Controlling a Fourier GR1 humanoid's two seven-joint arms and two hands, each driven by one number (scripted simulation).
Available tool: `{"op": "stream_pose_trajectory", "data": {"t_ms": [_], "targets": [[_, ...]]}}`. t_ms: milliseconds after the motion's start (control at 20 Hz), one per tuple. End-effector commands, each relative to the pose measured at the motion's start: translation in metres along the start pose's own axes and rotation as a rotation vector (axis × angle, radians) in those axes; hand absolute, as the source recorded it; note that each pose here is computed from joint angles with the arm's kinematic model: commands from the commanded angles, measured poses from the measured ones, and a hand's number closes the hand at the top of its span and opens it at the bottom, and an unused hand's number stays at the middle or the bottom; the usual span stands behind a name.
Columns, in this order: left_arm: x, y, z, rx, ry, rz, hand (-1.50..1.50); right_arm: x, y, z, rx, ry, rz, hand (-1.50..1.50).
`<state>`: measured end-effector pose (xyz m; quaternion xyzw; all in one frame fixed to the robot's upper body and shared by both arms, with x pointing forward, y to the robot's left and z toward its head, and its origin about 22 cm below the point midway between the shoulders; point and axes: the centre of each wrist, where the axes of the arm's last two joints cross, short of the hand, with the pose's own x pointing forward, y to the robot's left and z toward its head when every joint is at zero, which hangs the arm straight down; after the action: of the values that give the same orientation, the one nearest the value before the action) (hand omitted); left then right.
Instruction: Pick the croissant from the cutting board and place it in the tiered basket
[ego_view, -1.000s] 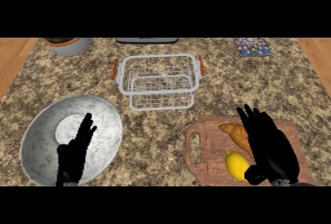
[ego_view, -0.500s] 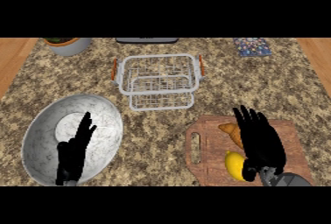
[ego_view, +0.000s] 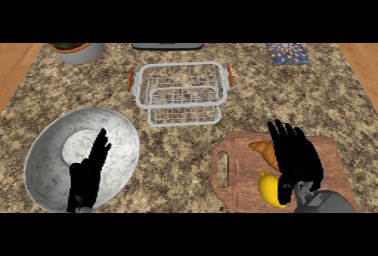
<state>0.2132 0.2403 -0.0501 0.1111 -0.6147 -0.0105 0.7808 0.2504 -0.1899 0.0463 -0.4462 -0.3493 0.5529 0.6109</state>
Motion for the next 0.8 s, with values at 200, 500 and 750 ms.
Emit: {"op": "stream_pose_trajectory", "data": {"t_ms": [200,500,750], "targets": [[-0.003,0.016,-0.001,0.015,0.016,0.003,0.00,-0.016,0.031,-0.018,0.067,0.028,-0.019,-1.50],[-0.017,0.021,0.012,0.007,0.027,-0.003,0.00,-0.013,0.037,-0.015,0.070,0.028,-0.016,-1.50],[-0.010,0.014,0.013,0.007,0.024,-0.008,0.00,-0.011,0.051,-0.036,0.067,0.022,-0.018,1.50]]}}
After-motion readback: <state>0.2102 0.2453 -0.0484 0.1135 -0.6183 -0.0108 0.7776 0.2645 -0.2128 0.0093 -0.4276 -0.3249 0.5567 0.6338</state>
